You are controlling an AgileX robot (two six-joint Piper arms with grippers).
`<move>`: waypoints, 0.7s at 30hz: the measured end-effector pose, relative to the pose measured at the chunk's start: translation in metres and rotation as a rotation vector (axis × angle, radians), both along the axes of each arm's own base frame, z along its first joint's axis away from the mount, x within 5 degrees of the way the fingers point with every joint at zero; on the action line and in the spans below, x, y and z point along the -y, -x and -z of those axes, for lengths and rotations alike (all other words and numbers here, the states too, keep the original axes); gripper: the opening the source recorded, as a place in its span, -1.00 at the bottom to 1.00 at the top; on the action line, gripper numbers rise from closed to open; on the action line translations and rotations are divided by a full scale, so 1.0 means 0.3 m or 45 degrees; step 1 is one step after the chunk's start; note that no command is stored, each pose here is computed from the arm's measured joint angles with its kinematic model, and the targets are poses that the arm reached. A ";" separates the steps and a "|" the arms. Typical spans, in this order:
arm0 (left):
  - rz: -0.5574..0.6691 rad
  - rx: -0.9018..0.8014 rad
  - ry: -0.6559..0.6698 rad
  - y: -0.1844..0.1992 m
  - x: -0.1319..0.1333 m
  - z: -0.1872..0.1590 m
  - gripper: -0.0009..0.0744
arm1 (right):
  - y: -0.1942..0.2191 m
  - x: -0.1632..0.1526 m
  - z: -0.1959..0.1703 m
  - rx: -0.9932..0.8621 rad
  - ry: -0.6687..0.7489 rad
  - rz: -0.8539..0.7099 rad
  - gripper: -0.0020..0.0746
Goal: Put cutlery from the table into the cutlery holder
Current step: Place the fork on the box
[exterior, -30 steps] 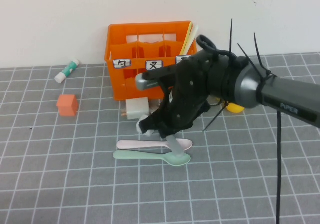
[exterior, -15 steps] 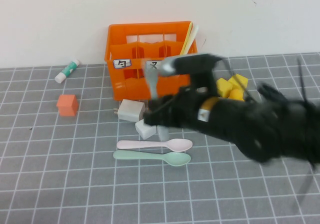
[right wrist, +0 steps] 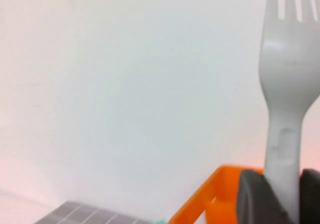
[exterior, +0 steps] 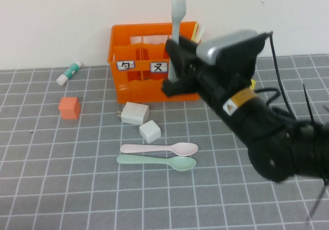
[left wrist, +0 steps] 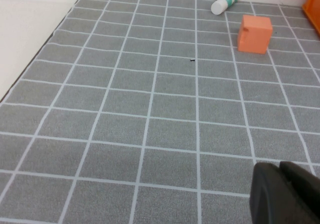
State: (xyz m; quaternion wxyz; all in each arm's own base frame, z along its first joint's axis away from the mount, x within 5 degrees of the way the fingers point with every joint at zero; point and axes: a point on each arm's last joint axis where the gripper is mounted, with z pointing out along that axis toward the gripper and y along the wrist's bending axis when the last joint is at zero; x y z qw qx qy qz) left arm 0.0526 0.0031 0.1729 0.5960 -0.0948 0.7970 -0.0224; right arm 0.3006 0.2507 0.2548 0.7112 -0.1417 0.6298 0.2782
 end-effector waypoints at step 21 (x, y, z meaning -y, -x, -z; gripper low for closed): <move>0.001 0.000 -0.002 0.000 0.000 0.000 -0.98 | -0.396 -0.213 0.097 0.037 0.066 0.021 -0.55</move>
